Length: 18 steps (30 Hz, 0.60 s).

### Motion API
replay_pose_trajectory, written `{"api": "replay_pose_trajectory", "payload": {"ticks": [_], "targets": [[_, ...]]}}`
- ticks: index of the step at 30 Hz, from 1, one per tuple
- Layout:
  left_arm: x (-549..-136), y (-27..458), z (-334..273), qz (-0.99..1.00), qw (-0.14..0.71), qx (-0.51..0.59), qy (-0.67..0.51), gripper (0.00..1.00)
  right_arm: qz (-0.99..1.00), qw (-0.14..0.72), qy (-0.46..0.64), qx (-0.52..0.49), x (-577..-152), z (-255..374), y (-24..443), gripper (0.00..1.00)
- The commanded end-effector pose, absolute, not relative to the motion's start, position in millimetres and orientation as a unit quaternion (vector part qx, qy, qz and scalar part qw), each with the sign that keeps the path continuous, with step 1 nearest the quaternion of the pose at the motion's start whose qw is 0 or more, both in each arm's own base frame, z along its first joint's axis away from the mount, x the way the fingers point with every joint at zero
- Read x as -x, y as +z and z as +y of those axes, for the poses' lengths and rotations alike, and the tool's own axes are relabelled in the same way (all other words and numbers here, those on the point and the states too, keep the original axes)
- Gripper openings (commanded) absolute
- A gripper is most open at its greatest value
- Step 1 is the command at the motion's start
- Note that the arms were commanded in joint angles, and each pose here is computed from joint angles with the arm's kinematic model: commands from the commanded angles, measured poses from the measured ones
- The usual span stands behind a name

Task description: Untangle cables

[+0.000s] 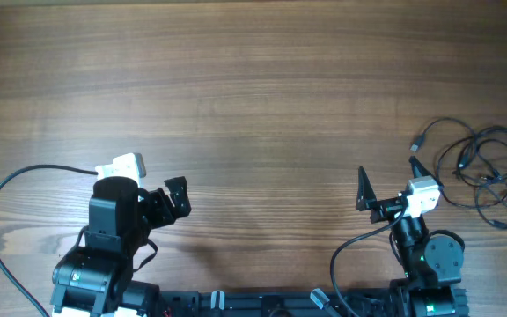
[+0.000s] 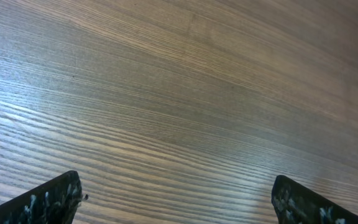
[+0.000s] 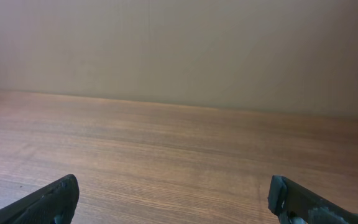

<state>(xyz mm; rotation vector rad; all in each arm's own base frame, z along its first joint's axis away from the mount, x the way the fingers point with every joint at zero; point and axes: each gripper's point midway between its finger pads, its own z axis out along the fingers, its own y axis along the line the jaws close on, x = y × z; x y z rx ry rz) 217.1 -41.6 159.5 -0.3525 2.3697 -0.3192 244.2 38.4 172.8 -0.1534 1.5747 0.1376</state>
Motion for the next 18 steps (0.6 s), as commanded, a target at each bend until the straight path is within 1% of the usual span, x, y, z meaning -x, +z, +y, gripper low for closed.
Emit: {"api": "replay_pose_trajectory", "payload": {"ticks": [1,9,13,18], "targets": [[-217,159,-40,0.916,0.356,0.142,-0.12,1.0,0.702,0.707,0.053,0.069,-244,37,176,1.0],[-216,162,-39,0.912,0.365,0.144,-0.122,1.0,0.702,0.707,0.052,0.07,-244,37,176,1.0],[-201,161,-28,0.909,0.369,0.158,-0.112,1.0,0.702,0.707,0.053,0.069,-244,37,176,1.0],[-211,147,-18,0.862,0.456,0.178,-0.132,1.0,0.702,0.707,0.053,0.069,-244,37,176,1.0]]}}
